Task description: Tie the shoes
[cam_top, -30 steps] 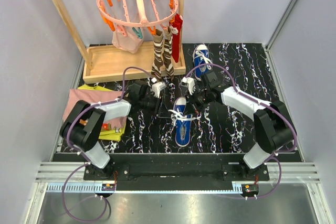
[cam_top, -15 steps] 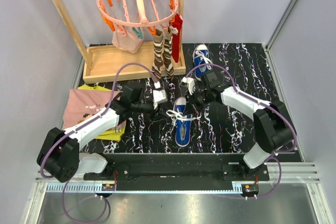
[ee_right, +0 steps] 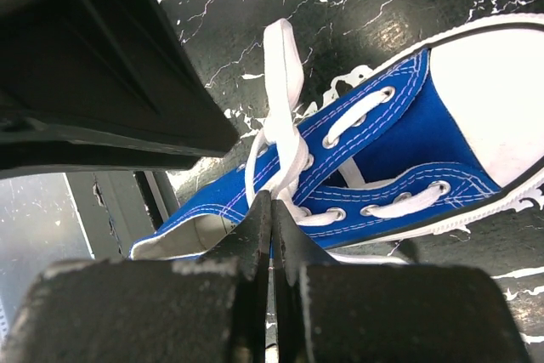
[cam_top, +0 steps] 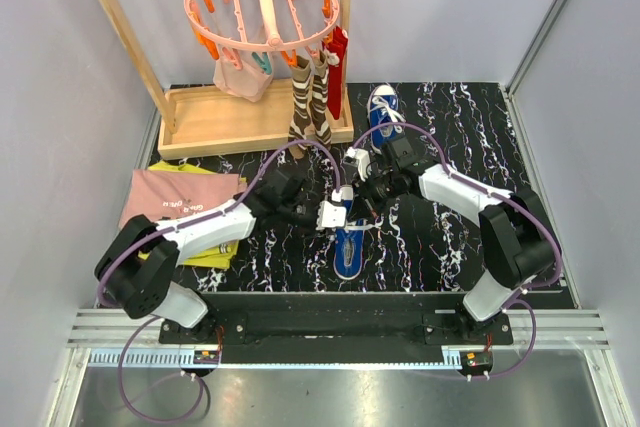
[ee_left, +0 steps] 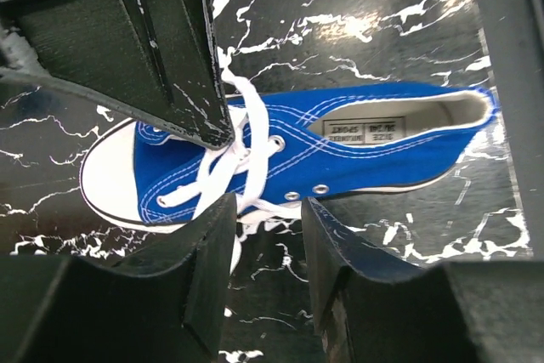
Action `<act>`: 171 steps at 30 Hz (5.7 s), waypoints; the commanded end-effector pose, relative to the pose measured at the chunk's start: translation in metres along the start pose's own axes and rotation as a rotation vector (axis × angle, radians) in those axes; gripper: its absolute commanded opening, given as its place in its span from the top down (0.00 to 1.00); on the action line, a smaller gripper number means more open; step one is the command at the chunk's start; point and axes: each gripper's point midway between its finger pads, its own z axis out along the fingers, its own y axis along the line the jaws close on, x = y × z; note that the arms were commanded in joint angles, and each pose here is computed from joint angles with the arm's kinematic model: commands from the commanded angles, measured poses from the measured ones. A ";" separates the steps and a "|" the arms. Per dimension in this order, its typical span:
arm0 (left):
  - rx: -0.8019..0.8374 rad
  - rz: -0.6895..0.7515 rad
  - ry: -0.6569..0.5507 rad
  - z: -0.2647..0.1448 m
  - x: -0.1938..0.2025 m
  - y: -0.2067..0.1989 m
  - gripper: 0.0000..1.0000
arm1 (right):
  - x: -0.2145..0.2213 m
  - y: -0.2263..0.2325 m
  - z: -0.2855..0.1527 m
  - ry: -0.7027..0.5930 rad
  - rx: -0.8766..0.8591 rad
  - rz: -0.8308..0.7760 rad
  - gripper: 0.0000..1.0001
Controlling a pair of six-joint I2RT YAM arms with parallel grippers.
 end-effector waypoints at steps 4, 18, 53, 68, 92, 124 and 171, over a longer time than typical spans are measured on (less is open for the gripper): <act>-0.047 0.131 -0.020 0.014 -0.020 0.032 0.60 | -0.020 0.003 -0.005 -0.052 -0.031 -0.022 1.00; -0.018 0.092 -0.014 0.024 -0.021 0.030 0.90 | -0.023 0.000 -0.010 -0.072 -0.051 0.007 1.00; -0.178 -0.751 -0.069 0.033 -0.027 0.044 1.00 | -0.018 0.003 -0.011 -0.079 -0.076 0.066 1.00; -0.202 -1.047 -0.210 0.029 -0.026 0.050 0.98 | -0.014 0.005 -0.010 -0.083 -0.090 0.094 1.00; -0.003 -1.206 -0.397 0.041 -0.043 0.032 0.90 | -0.015 0.005 -0.007 -0.095 -0.101 0.119 0.99; 0.022 -1.244 -0.420 0.043 -0.033 0.034 0.89 | 0.003 -0.013 -0.032 -0.105 -0.126 0.475 0.71; -0.019 -1.230 -0.367 0.012 -0.032 0.036 0.67 | 0.010 -0.014 -0.020 -0.087 -0.192 0.574 1.00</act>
